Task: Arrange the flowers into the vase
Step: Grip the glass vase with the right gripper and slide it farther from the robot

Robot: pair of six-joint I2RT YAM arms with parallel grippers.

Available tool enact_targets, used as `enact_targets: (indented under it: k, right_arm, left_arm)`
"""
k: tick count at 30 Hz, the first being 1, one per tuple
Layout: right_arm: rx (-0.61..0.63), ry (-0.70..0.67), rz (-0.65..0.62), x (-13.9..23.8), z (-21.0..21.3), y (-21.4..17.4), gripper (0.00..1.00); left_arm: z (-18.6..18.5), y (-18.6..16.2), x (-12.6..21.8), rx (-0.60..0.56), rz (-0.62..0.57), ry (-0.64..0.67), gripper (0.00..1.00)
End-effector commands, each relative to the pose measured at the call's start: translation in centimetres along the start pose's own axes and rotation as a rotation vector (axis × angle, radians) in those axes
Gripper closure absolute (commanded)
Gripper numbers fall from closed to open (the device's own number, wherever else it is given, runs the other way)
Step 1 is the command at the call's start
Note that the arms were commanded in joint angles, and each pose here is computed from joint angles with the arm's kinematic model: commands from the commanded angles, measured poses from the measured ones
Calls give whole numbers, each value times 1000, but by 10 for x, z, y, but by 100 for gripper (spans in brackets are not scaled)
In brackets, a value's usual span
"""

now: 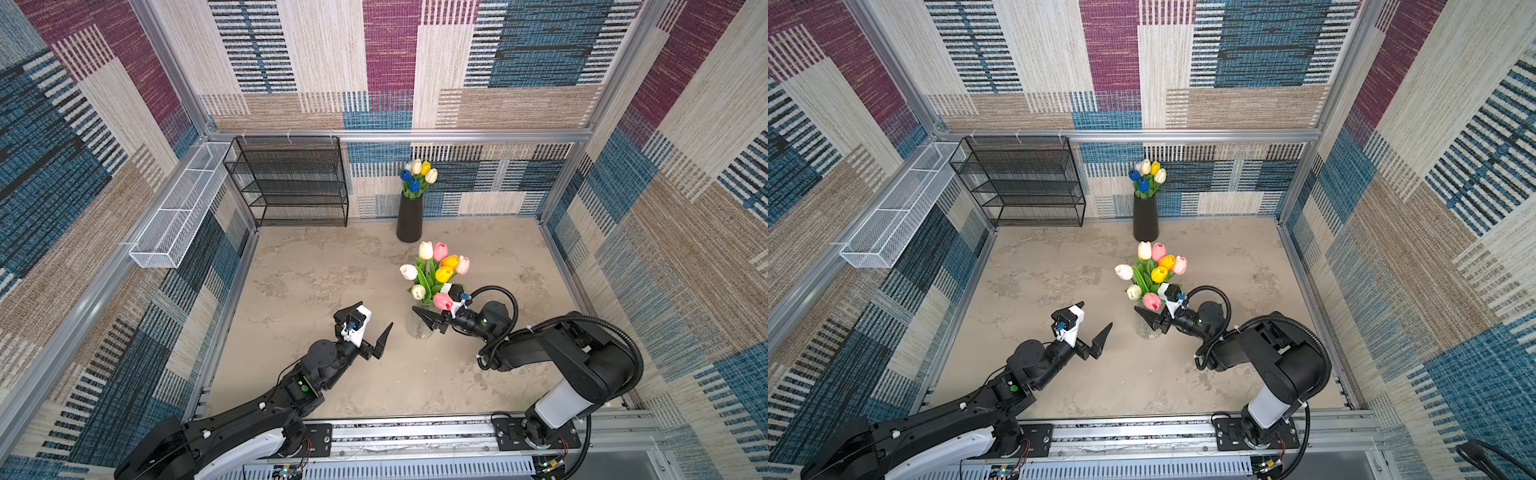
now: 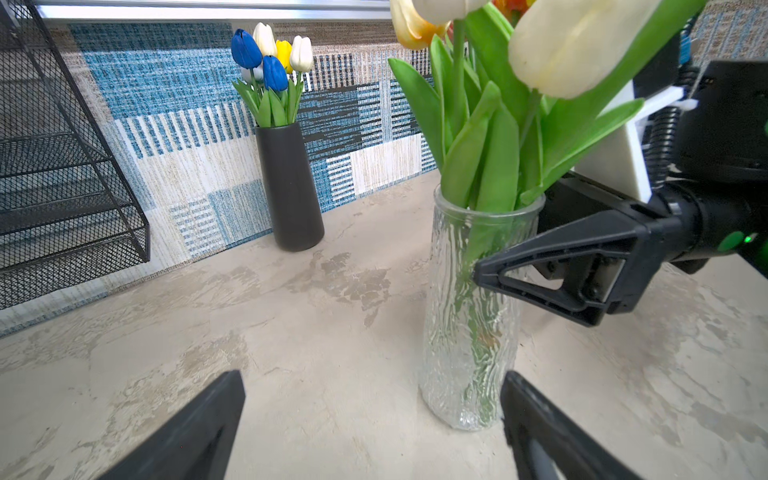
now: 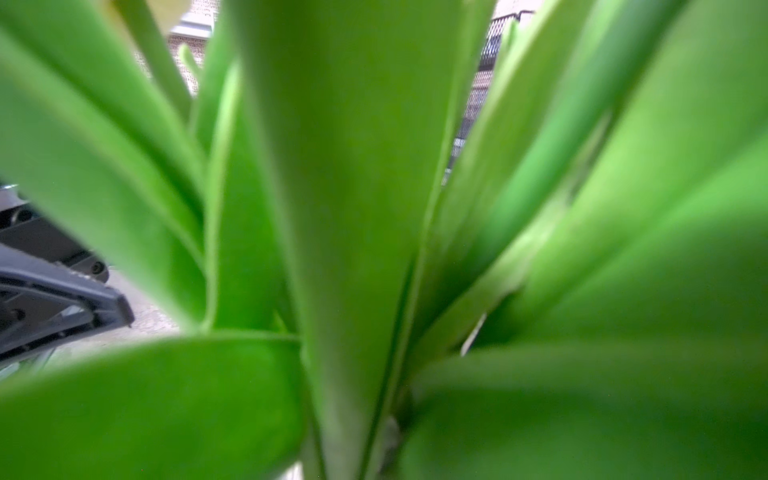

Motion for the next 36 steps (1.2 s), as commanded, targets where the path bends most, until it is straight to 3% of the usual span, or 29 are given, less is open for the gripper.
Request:
enact_targets:
  k: [1, 7, 13, 23, 28, 36]
  right_arm:
    - [81, -46, -81, -6, -13, 25, 51]
    - [110, -128, -107, -9, -57, 44, 54]
    - [149, -309, -57, -6, -141, 60, 56]
    - [173, -509, -18, 2, -276, 50, 56]
    - [164, -508, -15, -7, -323, 28, 56]
    - [161, -440, -7, -35, -362, -6, 55]
  left_arm:
    - [0, 23, -5, -17, -80, 7, 1]
    - [-6, 37, -20, -66, -110, -24, 1]
    - [-10, 41, -41, -77, -99, -52, 1]
    - [-14, 20, -72, 85, -36, -106, 1]
    - [-15, 19, -72, 111, -35, -112, 1]
    - [-10, 25, -65, 71, -10, -85, 1]
Point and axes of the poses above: each gripper's point midway between its finger pads, its own x axis back along the fingers, its own z axis along the line the jaws close on, y = z × x, the point moved 5 cm from there along x, back along the fingers, and after that the axes turned 3 degrees about x, right-handed, at the moved point
